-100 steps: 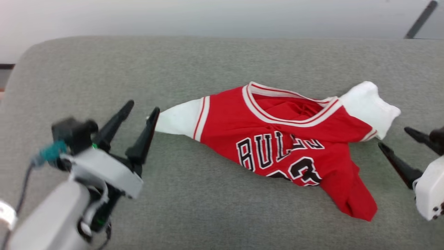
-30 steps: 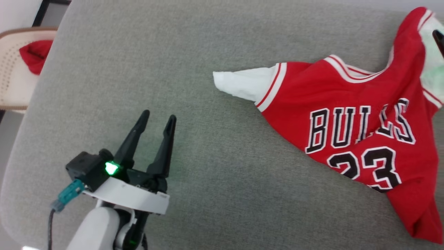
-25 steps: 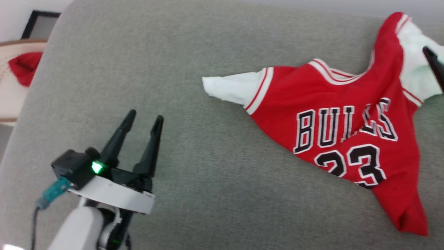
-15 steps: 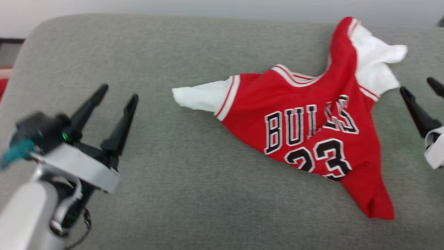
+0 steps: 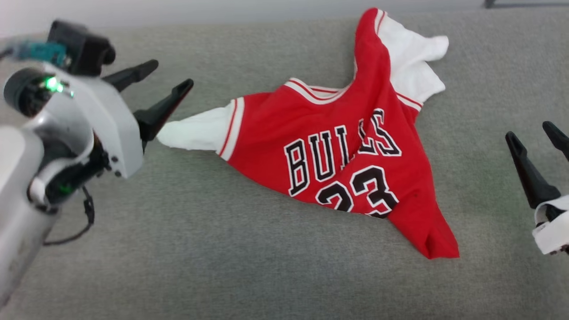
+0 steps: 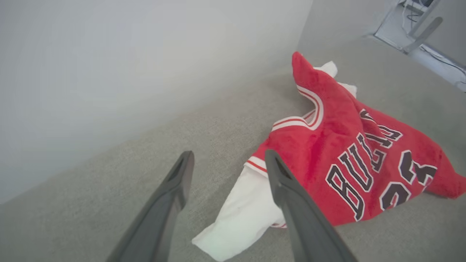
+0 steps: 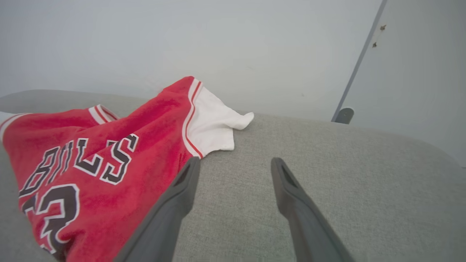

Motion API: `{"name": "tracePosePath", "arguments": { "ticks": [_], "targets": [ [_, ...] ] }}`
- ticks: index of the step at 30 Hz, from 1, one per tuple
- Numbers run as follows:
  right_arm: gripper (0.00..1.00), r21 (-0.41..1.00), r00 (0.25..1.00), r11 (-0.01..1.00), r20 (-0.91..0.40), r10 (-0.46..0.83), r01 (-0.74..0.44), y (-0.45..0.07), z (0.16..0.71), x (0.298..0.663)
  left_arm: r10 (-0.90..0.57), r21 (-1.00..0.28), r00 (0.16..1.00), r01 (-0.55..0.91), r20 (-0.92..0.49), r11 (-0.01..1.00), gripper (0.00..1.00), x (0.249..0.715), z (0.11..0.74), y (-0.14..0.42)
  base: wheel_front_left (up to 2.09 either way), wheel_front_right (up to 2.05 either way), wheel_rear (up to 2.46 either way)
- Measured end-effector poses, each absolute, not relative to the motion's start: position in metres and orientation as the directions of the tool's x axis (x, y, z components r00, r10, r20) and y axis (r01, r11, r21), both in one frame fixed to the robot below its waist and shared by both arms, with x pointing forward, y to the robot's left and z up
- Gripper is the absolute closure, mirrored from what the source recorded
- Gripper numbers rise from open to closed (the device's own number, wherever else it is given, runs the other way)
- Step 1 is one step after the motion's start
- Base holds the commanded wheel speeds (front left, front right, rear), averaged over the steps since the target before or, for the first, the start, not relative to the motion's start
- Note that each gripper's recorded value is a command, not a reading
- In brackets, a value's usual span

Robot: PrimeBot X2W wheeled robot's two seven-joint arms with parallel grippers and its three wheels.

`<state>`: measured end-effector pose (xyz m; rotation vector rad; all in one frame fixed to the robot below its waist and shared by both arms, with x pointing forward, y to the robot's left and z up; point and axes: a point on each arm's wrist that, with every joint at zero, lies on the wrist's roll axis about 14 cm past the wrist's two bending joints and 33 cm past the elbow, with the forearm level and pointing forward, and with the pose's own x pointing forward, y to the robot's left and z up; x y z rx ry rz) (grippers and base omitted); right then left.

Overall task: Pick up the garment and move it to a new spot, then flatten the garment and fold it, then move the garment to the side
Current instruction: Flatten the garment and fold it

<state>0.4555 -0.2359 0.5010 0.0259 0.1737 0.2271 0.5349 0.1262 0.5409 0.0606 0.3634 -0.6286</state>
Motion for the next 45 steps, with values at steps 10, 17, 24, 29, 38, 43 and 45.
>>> {"name": "tracePosePath", "arguments": {
  "ticks": [10, 17, 24, 29, 38, 43, 45],
  "targets": [
    [0.0, 0.042, 0.967, 0.988, -0.2, 0.155, -0.15, -0.243, 0.493, 0.443, -0.527, -0.134, 0.566, 0.59, -0.634, 0.796, 0.0, 0.569, 0.461, 0.113, 0.0, 0.0, 0.0],
    [0.0, 0.034, 0.967, 0.994, -0.231, 0.109, -0.104, -0.253, 0.484, 0.438, -0.542, -0.245, 0.41, 0.584, -0.734, 0.774, 0.0, 0.563, 0.413, 0.098, 0.0, 0.0, 0.0],
    [0.0, 0.031, 0.964, 0.994, -0.243, 0.112, -0.108, -0.25, 0.48, 0.439, -0.555, -0.297, 0.343, 0.576, -0.758, 0.762, 0.0, 0.554, 0.409, 0.098, 0.0, 0.0, 0.0],
    [0.0, 0.039, 0.963, 0.992, -0.242, 0.123, -0.117, -0.246, 0.48, 0.442, -0.565, -0.31, 0.325, 0.582, -0.758, 0.751, 0.0, 0.549, 0.413, 0.098, 0.0, 0.0, 0.0],
    [0.0, 0.049, 0.959, 0.991, -0.247, 0.135, -0.127, -0.242, 0.478, 0.442, -0.589, -0.346, 0.291, 0.586, -0.754, 0.733, 0.0, 0.543, 0.419, 0.094, 0.0, 0.0, 0.0],
    [0.0, 0.056, 0.959, 0.99, -0.248, 0.139, -0.129, -0.24, 0.478, 0.441, -0.598, -0.333, 0.34, 0.587, -0.726, 0.738, 0.0, 0.553, 0.431, 0.095, 0.0, 0.0, 0.0],
    [0.0, 0.056, 0.959, 0.99, -0.246, 0.14, -0.13, -0.239, 0.479, 0.441, -0.597, -0.336, 0.341, 0.582, -0.726, 0.741, 0.0, 0.553, 0.432, 0.098, 0.0, 0.0, 0.0]
  ]
}}
